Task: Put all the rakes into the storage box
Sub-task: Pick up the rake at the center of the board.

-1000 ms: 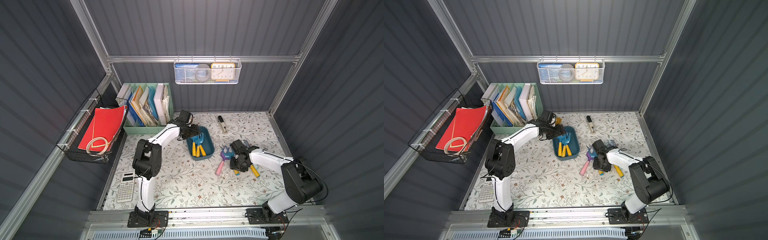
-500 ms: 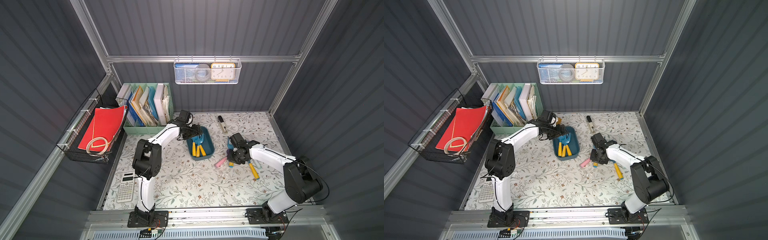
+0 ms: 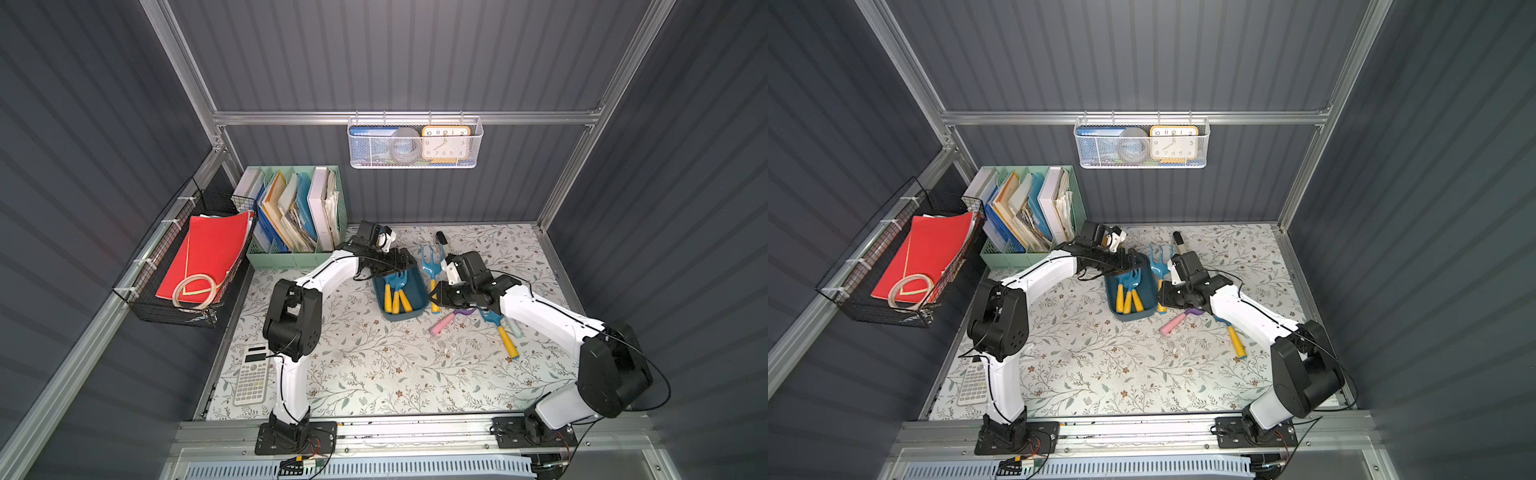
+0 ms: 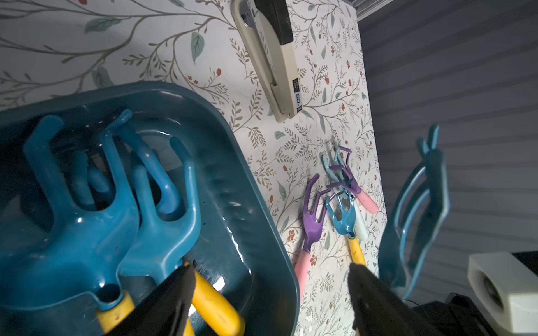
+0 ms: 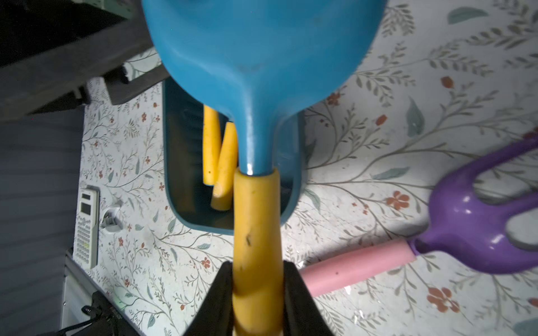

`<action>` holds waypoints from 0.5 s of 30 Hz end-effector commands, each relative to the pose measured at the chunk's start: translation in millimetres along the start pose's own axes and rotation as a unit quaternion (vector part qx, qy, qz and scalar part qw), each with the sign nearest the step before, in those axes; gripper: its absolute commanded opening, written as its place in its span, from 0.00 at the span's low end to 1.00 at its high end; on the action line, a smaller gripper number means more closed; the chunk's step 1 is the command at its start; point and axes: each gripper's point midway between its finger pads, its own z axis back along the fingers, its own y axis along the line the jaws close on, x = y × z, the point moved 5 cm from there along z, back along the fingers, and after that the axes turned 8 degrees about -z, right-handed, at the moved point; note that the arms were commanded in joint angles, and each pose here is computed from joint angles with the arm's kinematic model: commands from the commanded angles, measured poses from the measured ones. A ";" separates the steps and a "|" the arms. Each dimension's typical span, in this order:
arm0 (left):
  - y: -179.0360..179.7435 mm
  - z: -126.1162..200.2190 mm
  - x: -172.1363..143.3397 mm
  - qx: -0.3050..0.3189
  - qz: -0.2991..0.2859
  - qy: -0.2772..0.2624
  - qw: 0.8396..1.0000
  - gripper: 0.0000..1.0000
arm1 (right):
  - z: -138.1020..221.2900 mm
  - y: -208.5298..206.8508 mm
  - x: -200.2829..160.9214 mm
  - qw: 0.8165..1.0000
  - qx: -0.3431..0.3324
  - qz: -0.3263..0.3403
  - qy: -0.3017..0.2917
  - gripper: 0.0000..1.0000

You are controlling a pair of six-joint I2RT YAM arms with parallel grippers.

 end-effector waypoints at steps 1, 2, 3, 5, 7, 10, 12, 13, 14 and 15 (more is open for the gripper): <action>-17.5 18.1 8.6 -0.029 -0.038 -0.022 0.999 0.87 | -6.8 16.1 4.1 0.999 0.027 0.032 0.017 0.15; -19.4 19.2 8.5 -0.035 -0.042 -0.026 0.998 0.87 | -9.7 15.4 4.0 0.999 0.024 0.033 0.022 0.16; -21.6 21.7 8.8 -0.043 -0.047 -0.031 0.997 0.87 | -11.6 16.5 4.1 0.999 0.023 0.034 0.026 0.15; -27.7 26.2 9.3 -0.065 -0.058 -0.040 0.995 0.87 | -13.9 17.8 6.7 0.999 0.024 0.034 0.024 0.16; -31.4 29.9 10.0 -0.080 -0.064 -0.047 0.994 0.87 | -15.3 18.9 10.1 0.999 0.024 0.033 0.020 0.16; -29.3 33.8 10.2 -0.079 -0.057 -0.039 0.994 0.87 | -16.0 17.5 17.6 0.999 0.010 0.032 -0.001 0.16; -23.7 34.6 7.8 -0.080 -0.050 -0.029 0.995 0.87 | -15.7 16.2 24.1 0.999 0.006 0.025 -0.019 0.16; -22.9 35.8 7.0 -0.086 -0.050 -0.028 0.995 0.87 | -16.8 16.1 25.5 0.999 0.007 0.023 -0.021 0.16; -22.1 37.0 6.4 -0.091 -0.050 -0.028 0.994 0.87 | -17.8 16.6 27.0 0.999 0.008 0.021 -0.022 0.16; -22.7 38.3 6.3 -0.094 -0.055 -0.029 0.994 0.87 | -19.6 18.6 27.0 0.999 0.015 0.023 -0.017 0.16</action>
